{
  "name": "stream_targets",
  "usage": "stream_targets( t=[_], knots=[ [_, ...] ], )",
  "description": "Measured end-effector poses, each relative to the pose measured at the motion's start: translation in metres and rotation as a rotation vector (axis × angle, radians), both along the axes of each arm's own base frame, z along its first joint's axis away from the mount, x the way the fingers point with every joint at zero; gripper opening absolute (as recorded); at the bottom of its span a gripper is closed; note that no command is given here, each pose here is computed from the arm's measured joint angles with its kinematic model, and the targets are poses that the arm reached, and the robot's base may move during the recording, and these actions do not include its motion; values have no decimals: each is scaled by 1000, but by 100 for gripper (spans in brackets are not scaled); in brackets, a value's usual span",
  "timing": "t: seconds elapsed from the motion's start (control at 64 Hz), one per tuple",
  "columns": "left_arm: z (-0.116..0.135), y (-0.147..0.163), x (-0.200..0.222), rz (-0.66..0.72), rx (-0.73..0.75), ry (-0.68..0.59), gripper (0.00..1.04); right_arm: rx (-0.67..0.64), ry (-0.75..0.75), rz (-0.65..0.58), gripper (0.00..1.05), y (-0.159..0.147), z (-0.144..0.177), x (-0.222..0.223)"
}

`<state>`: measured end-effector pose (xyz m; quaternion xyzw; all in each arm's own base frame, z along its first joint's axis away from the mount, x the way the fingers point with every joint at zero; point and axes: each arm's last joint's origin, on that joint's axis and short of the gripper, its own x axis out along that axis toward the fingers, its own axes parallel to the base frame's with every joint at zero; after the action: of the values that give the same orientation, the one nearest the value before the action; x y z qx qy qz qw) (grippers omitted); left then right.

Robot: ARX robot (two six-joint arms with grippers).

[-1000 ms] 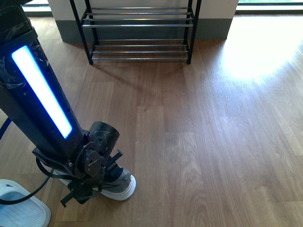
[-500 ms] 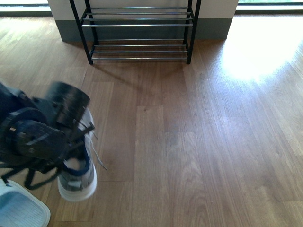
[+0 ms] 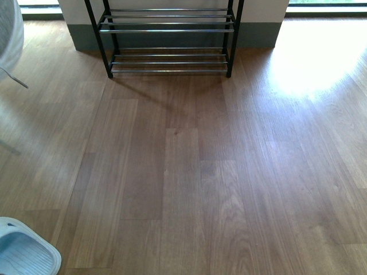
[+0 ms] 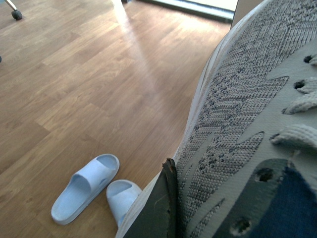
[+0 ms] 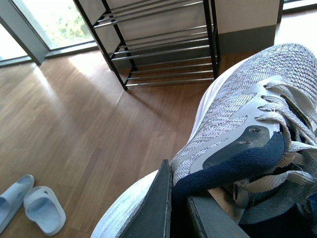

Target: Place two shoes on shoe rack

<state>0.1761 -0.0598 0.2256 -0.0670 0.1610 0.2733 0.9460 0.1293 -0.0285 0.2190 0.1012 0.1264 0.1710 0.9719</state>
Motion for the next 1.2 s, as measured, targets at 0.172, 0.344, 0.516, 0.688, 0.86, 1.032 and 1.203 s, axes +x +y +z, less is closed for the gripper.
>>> stream_targets(
  t=[0.172, 0.344, 0.516, 0.688, 0.86, 1.032, 1.203],
  knots=[
    [-1, 1, -1, 1, 4, 5, 2, 1, 0, 3, 1, 0, 0, 0],
    [-3, 1, -1, -5, 10, 15, 2, 1, 0, 2, 1, 0, 0, 0],
    [-3, 1, -1, -7, 17, 19, 2, 1, 0, 2, 1, 0, 0, 0],
    [-3, 1, -1, -6, 17, 18, 2, 1, 0, 2, 1, 0, 0, 0],
    [-3, 1, -1, -4, 18, 18, 2, 3, -1, 9, 1, 0, 0, 0],
    [-3, 1, -1, -7, 17, 19, 2, -1, 0, -6, 1, 0, 0, 0],
    [-3, 0, -1, -12, 15, 20, 2, -1, 1, -7, 1, 0, 0, 0]
  ],
)
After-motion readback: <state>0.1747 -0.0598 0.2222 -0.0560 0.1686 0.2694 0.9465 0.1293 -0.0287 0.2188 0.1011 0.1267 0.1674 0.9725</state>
